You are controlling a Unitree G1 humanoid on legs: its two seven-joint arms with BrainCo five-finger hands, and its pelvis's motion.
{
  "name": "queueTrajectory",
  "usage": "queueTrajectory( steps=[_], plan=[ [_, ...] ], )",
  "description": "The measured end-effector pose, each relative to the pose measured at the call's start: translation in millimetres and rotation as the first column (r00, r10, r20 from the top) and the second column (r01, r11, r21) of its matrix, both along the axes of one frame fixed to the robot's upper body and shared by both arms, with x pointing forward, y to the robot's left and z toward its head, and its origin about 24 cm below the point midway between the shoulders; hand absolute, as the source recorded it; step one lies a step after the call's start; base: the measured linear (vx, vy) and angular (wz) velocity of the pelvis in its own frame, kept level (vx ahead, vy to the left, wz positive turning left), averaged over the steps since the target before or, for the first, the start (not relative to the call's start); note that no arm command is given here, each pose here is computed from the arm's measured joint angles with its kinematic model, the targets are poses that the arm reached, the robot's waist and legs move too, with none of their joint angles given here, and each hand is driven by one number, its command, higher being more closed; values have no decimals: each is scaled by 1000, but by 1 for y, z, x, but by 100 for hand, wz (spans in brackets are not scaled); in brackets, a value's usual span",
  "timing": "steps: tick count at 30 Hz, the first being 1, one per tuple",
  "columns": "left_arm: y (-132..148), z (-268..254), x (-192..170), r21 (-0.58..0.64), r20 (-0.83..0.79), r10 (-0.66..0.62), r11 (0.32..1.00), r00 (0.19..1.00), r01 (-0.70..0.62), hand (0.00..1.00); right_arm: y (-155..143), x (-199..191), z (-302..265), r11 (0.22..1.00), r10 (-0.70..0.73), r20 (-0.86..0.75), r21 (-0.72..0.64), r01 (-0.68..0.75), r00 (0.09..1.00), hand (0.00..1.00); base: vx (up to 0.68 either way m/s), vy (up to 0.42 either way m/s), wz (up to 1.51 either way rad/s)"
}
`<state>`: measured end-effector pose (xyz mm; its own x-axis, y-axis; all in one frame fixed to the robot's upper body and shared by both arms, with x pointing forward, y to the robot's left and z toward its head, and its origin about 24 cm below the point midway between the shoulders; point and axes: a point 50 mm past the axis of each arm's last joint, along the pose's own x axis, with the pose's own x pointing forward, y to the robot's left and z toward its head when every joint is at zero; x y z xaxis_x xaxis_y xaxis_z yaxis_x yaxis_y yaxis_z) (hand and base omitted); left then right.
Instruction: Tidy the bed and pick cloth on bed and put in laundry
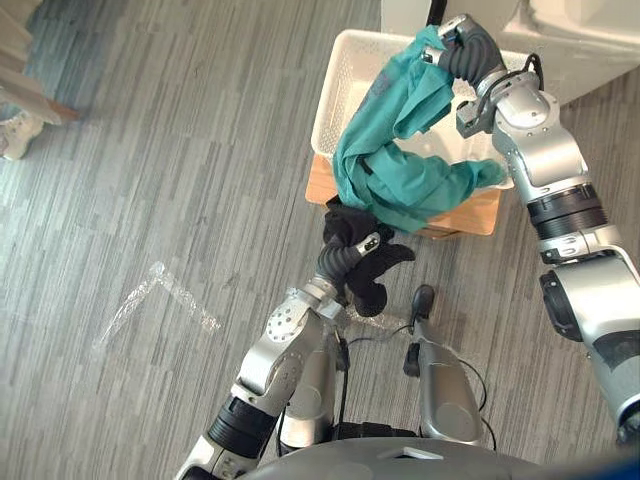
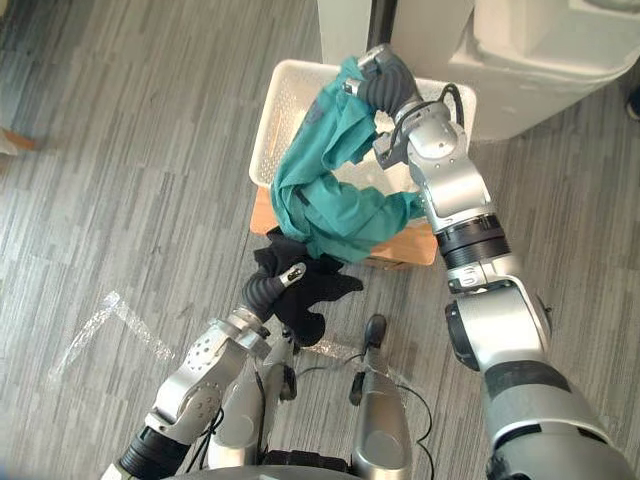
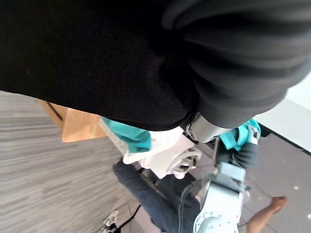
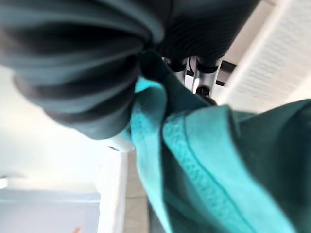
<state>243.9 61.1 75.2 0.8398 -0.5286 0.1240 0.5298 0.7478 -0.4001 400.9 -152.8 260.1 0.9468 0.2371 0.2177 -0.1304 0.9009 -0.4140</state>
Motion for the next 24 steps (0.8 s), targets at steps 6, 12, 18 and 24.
queueTrajectory(
  steps=[6, 12, 18, 24],
  plan=[
    [-5, -8, 6, 3, -39, -5, 1000, 999, 5, 100, -13, 6, -39, 996, -84, -123, -6, 84, 989, 0, 33, -7, 1],
    [-10, -6, 8, -3, -23, -14, 1000, 1000, 14, 100, -18, 8, -67, 990, -140, -212, -52, 132, 967, 0, 5, -1, 1],
    [-4, -8, 10, -8, 3, -7, 1000, 1000, 7, 100, -25, 9, -68, 979, -195, -194, -89, 181, 961, 0, -1, -11, 7],
    [6, -9, 1, -21, 23, -2, 1000, 1000, 2, 100, -36, 9, -61, 953, -264, -126, -186, 238, 956, 0, 0, 0, 0]
  ],
)
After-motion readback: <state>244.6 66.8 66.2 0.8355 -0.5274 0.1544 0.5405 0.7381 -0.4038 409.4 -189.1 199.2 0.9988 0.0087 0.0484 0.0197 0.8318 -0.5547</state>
